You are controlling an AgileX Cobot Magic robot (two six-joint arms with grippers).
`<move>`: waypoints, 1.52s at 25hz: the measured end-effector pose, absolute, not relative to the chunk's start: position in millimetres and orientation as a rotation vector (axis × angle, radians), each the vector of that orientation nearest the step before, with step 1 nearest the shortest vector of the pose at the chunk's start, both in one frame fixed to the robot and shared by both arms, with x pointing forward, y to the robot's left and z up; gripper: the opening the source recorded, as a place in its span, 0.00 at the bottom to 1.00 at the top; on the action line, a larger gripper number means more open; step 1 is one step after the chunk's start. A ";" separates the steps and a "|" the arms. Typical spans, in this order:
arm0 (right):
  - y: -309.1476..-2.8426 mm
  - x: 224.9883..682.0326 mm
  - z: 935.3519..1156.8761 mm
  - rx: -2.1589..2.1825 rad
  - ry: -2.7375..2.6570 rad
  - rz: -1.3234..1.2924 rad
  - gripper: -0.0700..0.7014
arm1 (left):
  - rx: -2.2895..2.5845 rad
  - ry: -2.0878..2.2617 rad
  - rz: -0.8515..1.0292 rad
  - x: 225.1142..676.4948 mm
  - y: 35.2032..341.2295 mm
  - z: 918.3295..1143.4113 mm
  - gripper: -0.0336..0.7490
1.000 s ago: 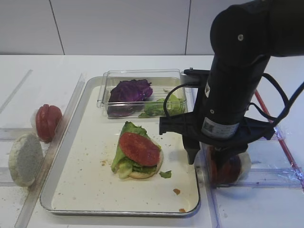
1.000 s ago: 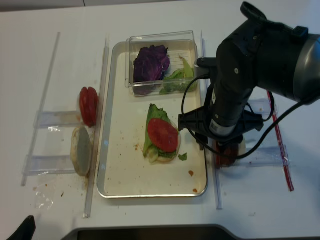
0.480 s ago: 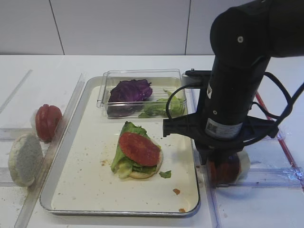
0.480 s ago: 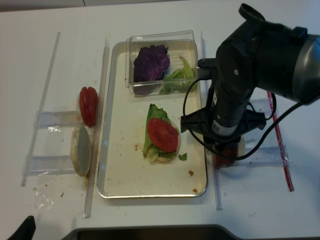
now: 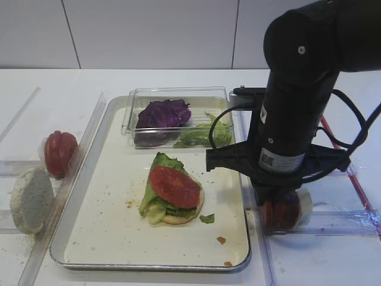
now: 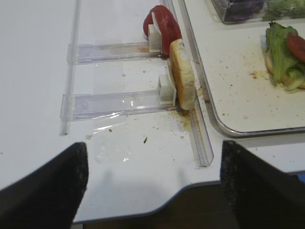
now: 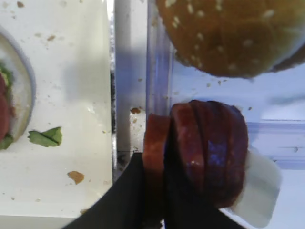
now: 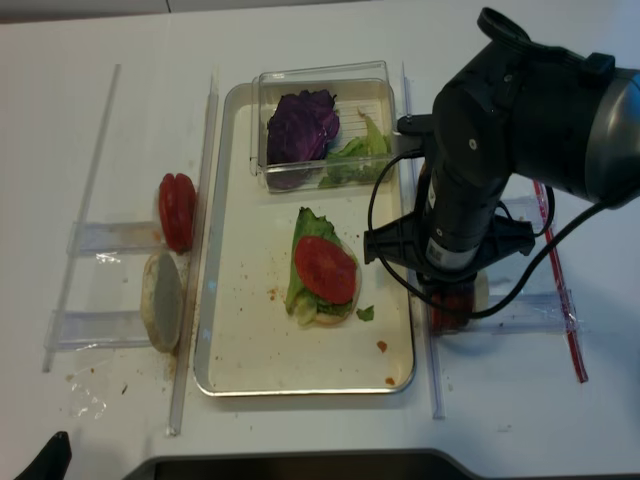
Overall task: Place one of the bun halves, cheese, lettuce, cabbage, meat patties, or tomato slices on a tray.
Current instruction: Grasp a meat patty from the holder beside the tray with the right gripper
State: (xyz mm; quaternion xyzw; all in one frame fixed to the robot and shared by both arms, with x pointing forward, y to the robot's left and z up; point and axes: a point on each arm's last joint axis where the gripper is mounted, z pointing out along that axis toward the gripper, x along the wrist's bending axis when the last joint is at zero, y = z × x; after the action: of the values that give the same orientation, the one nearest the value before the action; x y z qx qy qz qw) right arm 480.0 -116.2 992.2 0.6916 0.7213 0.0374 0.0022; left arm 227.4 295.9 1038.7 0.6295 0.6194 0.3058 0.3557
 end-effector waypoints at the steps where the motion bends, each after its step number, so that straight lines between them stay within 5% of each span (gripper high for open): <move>1: -116.2 480.0 992.2 2.170 2.263 0.117 0.23 | 1.626 1.600 0.790 227.4 295.9 1038.7 0.73; 20: -116.2 476.6 992.7 2.173 2.297 0.084 0.23 | 1.626 1.600 0.790 227.4 295.9 1038.7 0.73; 38: -123.4 464.5 1016.3 2.185 2.301 0.124 0.22 | 1.626 1.600 0.790 227.4 295.9 1038.7 0.73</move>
State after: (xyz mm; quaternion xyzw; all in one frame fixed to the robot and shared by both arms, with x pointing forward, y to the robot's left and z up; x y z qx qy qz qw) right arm 464.5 -123.4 1016.3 0.6878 0.7246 0.0390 -0.0170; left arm 227.4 295.9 1038.7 0.6295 0.6194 0.3058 0.3557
